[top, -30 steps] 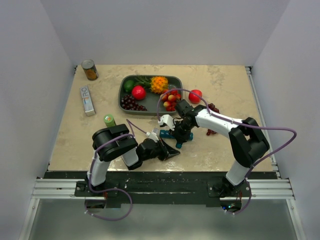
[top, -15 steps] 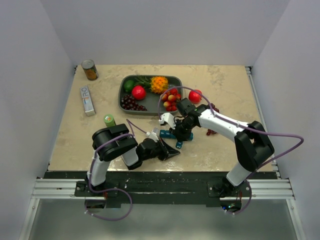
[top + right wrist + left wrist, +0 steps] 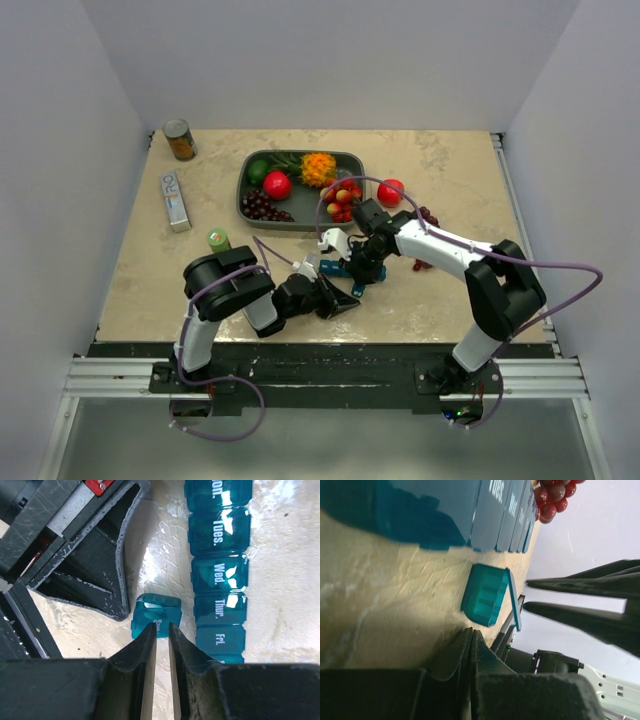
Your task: Sort the pills into containers
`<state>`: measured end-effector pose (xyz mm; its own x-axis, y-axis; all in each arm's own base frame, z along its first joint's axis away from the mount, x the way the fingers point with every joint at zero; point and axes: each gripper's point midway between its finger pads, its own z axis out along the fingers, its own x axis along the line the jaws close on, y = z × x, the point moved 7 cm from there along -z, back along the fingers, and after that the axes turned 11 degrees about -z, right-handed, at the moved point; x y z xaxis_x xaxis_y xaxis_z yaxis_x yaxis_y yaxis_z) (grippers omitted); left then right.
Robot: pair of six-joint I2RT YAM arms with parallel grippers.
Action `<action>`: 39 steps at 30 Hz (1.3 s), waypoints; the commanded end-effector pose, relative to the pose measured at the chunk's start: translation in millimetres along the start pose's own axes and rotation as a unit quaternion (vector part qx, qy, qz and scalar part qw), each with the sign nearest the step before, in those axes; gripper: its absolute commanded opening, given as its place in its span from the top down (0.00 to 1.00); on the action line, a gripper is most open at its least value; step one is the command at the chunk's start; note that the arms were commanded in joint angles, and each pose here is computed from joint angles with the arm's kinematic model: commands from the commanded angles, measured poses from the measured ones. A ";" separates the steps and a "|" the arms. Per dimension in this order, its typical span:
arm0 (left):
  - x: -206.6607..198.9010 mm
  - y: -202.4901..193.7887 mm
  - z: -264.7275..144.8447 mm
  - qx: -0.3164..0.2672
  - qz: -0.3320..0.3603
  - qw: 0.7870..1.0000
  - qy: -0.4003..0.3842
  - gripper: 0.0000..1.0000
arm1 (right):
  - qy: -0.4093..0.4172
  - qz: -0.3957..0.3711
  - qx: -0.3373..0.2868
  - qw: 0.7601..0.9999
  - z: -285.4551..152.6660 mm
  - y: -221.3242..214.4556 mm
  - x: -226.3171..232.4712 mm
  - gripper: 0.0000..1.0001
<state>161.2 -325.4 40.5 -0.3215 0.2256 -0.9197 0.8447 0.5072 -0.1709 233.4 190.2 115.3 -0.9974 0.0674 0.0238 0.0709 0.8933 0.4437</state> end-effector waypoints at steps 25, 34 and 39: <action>1.2 9.6 4.3 -0.011 0.012 1.000 0.002 0.95 | -0.008 -0.018 -0.040 0.999 -15.8 15.6 1.6 0.80; 1.4 3.9 -12.8 -0.002 0.033 0.999 0.003 0.95 | -0.028 -0.020 -0.071 0.997 -40.6 20.8 0.0 0.77; -5.7 -8.1 -56.4 0.014 0.100 0.995 -0.004 0.91 | -0.077 -0.013 -0.110 0.991 -79.1 14.1 -7.2 0.71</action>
<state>150.2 -304.1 45.5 -0.2893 0.2751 -0.9169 0.8623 0.4907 -0.1248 234.7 179.5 150.5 -0.9945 0.1016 -0.0260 0.0717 0.8397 0.5383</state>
